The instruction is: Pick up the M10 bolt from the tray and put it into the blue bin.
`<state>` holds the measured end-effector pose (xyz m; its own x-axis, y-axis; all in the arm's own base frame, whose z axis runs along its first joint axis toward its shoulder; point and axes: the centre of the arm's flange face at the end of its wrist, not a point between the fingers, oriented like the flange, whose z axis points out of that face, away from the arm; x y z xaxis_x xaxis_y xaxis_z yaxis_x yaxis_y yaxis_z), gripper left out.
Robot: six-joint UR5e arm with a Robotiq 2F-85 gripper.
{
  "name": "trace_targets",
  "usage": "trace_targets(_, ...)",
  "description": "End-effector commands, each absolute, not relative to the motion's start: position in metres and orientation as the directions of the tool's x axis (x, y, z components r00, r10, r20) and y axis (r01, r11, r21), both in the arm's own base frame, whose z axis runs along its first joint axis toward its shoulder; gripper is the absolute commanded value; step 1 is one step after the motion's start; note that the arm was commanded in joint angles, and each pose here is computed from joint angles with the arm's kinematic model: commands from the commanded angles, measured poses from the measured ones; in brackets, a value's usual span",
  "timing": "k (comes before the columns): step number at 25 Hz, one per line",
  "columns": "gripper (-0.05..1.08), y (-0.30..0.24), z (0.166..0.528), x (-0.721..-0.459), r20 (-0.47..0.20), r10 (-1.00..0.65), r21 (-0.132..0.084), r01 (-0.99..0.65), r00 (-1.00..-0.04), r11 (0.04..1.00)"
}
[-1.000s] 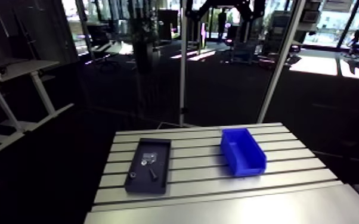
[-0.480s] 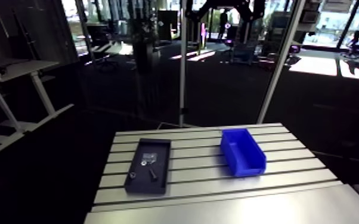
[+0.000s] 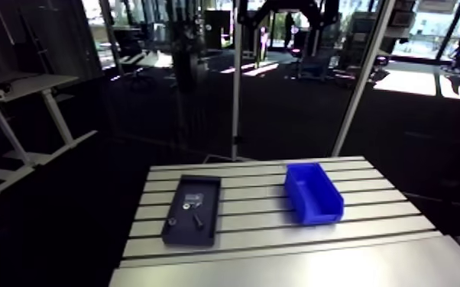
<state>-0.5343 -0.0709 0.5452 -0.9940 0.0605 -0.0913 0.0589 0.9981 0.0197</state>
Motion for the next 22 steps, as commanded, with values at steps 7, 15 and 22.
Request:
trace_targets(7,0.01,-0.123,0.488,-0.559,-0.09,-0.205,-0.007,-0.205,-0.975,0.979)
trace_targets(15,0.01,-0.145,0.447,-0.567,-0.083,-0.314,-0.051,-0.311,-0.946,0.949)
trace_targets(22,0.01,-0.168,0.396,-0.562,-0.121,-0.372,-0.049,-0.368,-0.92,0.928)
